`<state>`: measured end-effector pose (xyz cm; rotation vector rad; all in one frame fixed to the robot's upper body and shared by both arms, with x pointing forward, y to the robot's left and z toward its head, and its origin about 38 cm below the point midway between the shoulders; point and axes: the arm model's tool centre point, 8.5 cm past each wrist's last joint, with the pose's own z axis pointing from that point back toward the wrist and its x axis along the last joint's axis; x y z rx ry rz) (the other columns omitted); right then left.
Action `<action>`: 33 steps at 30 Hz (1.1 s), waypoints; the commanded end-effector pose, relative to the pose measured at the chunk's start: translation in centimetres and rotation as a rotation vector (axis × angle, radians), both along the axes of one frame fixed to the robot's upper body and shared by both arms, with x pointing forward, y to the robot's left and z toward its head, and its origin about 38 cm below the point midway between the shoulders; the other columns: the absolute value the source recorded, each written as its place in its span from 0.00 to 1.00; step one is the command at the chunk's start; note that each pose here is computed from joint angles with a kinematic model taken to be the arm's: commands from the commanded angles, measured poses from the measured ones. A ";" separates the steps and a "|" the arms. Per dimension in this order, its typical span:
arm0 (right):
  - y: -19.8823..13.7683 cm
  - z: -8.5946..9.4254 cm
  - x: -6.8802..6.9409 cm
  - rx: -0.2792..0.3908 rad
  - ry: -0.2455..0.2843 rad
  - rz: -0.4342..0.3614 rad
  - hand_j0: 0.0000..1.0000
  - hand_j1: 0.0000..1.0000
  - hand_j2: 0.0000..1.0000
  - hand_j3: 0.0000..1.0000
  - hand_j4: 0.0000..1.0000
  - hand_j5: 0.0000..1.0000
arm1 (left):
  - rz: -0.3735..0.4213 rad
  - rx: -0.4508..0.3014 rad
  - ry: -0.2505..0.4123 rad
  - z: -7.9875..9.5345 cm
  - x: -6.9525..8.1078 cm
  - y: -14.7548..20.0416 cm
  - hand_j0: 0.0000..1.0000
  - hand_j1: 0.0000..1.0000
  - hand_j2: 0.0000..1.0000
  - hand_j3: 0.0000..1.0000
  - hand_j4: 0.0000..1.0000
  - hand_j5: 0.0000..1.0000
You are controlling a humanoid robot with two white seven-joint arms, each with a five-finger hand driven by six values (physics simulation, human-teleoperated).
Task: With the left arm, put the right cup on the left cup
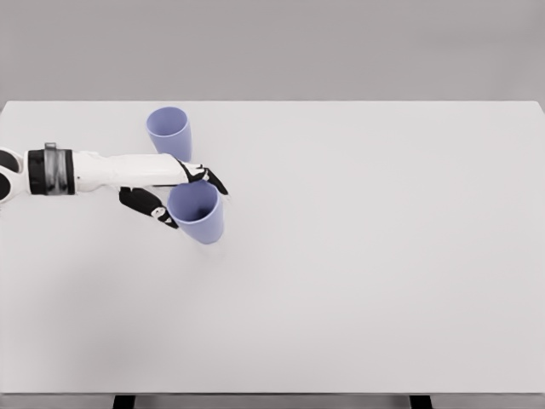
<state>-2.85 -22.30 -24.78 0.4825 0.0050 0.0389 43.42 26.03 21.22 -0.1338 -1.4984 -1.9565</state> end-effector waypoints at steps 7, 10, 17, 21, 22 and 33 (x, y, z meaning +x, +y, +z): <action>0.0 0.0 0.0 0.002 0.000 0.001 1.00 1.00 1.00 1.00 1.00 1.00 | 0.149 -0.049 -0.085 5.2 1.6 5.7 0.53 0.53 0.53 0.53 0.53 0.53; 0.0 0.0 0.0 0.001 0.000 0.001 1.00 1.00 1.00 1.00 1.00 1.00 | 0.171 -0.057 -0.105 6.6 2.0 6.6 0.53 0.53 0.53 0.53 0.53 0.53; 0.0 0.0 0.0 0.001 0.000 0.001 1.00 1.00 1.00 1.00 1.00 1.00 | 0.245 -0.054 -0.147 8.9 3.5 8.8 0.54 0.54 0.54 0.54 0.54 0.54; 0.0 0.0 0.0 0.001 0.000 0.001 1.00 1.00 1.00 1.00 1.00 1.00 | 0.273 -0.047 -0.161 9.7 3.8 9.8 0.54 0.54 0.54 0.54 0.54 0.54; 0.0 0.0 0.0 0.001 0.000 0.001 1.00 1.00 1.00 1.00 1.00 1.00 | 0.281 -0.045 -0.172 10.4 3.9 10.2 0.55 0.55 0.55 0.55 0.55 0.55; 0.0 0.0 0.0 0.001 0.000 0.003 1.00 1.00 1.00 1.00 1.00 1.00 | 0.336 -0.059 -0.214 12.7 5.7 11.1 0.55 0.55 0.55 0.55 0.55 0.55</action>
